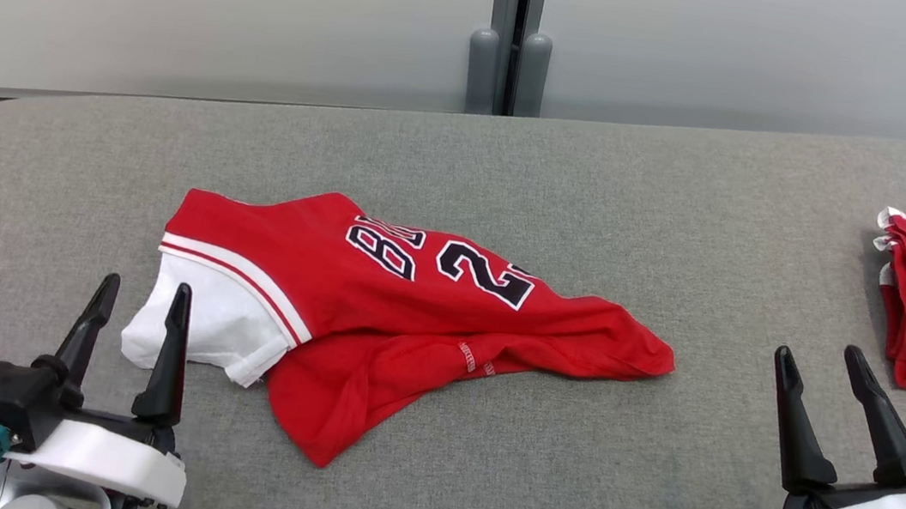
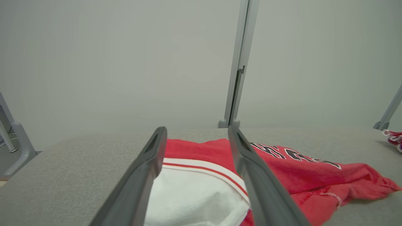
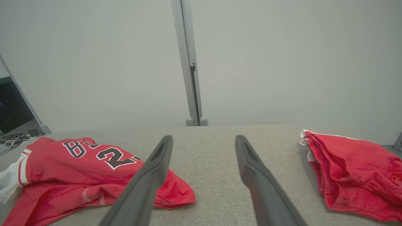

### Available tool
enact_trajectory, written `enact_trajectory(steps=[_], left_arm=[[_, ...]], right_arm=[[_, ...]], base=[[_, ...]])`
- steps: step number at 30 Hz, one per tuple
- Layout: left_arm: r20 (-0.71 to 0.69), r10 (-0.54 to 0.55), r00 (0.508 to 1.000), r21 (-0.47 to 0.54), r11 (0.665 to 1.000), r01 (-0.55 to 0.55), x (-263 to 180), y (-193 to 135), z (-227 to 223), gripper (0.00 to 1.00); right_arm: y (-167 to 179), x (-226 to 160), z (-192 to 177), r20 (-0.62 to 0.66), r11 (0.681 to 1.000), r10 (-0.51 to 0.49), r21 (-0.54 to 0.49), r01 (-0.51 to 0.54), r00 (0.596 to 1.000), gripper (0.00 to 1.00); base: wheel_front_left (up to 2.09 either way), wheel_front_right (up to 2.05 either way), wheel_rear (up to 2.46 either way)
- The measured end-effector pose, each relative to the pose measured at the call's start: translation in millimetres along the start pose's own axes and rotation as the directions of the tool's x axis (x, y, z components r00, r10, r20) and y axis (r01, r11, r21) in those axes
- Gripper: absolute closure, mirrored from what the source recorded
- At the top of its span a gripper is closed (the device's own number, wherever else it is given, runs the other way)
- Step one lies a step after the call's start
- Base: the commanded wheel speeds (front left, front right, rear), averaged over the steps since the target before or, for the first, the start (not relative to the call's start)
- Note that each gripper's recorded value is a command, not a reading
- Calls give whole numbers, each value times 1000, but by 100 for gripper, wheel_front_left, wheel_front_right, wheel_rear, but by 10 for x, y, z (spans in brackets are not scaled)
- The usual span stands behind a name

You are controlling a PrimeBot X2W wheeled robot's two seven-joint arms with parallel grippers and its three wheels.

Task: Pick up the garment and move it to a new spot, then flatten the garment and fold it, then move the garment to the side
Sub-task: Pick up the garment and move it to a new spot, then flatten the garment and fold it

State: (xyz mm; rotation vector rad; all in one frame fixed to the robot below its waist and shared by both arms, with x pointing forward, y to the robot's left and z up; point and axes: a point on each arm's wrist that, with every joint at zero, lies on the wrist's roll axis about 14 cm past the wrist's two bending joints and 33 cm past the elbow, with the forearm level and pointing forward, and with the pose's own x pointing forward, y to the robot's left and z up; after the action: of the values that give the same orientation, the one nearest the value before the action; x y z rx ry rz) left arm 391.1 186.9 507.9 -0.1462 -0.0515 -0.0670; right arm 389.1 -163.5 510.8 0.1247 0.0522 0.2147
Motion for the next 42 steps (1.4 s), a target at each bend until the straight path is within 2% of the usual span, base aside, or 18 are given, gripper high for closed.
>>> enact_trajectory(steps=[11, 34, 38, 42], left_arm=[[-23, -11, 1000, 4, 1000, 11, -169, -68, -13, 0], [-30, -4, 1000, 2, 1000, 4, -159, -93, -21, 0], [-30, -8, 1000, 0, 1000, 8, -137, -115, -24, 0], [-16, -20, 1000, -1, 1000, 19, -42, -164, 6, 0]], right_arm=[[68, -164, 8, -10, 1000, -5, 13, 5, 1000, 0], [61, -129, -10, -30, 1000, -3, 7, 3, 1000, 0], [93, -98, -74, -56, 1000, 13, 9, -13, 998, 0], [264, 22, -213, -111, 997, 80, 11, -79, 991, 0]], base=[[0, 0, 0], [0, 0, 0], [0, 0, 0], [0, 0, 0]])
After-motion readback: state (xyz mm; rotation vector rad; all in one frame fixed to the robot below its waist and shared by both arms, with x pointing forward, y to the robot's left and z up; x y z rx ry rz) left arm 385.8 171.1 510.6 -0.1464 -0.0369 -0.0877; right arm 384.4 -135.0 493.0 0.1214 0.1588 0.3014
